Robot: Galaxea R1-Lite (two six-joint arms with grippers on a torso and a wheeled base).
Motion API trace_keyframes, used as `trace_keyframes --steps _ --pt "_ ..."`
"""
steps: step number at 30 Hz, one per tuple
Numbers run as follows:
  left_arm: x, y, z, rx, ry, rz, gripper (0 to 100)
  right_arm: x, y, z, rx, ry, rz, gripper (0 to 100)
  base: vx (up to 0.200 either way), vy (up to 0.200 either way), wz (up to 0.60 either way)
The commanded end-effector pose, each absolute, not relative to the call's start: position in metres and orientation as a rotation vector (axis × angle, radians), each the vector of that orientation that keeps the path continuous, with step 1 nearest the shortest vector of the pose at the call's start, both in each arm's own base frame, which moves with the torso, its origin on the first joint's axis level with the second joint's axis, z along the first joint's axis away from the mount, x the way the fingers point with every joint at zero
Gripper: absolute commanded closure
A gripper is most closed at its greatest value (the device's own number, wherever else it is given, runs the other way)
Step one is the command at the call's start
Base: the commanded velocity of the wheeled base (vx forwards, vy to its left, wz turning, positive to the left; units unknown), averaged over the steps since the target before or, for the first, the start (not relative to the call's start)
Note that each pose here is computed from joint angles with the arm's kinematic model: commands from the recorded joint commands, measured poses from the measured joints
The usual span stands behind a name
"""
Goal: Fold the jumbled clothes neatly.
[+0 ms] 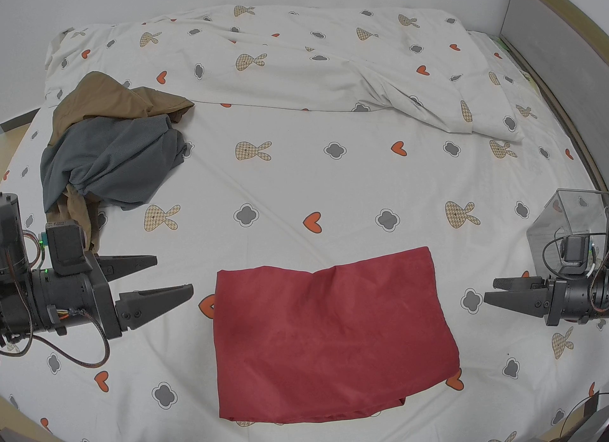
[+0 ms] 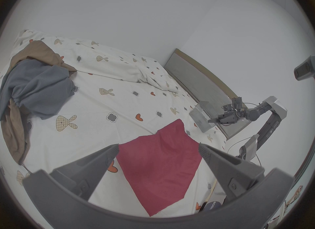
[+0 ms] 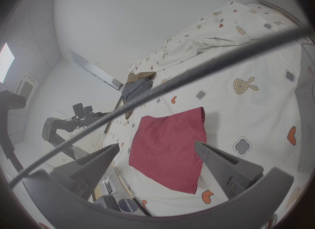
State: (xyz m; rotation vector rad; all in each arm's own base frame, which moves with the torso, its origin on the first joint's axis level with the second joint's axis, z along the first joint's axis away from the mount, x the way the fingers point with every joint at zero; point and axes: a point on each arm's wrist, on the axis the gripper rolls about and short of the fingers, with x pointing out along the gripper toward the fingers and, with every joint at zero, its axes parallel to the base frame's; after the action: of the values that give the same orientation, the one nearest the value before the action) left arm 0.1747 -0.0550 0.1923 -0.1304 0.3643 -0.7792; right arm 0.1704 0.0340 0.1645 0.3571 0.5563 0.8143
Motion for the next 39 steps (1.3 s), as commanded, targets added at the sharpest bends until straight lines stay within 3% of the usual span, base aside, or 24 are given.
trace_keyframes --steps 1,8,26,30,39 --pt "0.174 -0.056 0.188 -0.132 0.381 -0.784 0 0.169 0.034 0.166 0.355 0.55 0.816 0 0.0 0.0 0.0" --pt "0.171 -0.057 0.19 -0.127 0.369 -0.792 0 0.169 0.035 0.165 0.354 0.554 0.822 0 0.0 0.0 0.0" --pt "0.173 -0.057 0.188 -0.128 0.38 -0.794 0 0.169 0.036 0.164 0.355 0.558 0.825 0 0.0 -0.2 0.0" --pt "0.172 -0.057 0.189 -0.127 0.375 -0.796 0 0.169 0.036 0.164 0.355 0.56 0.825 0 0.0 0.0 0.0" --pt "0.186 -0.061 0.186 -0.111 0.398 -0.71 0 0.19 0.049 0.134 0.379 0.726 0.835 0 0.0 0.0 0.0"
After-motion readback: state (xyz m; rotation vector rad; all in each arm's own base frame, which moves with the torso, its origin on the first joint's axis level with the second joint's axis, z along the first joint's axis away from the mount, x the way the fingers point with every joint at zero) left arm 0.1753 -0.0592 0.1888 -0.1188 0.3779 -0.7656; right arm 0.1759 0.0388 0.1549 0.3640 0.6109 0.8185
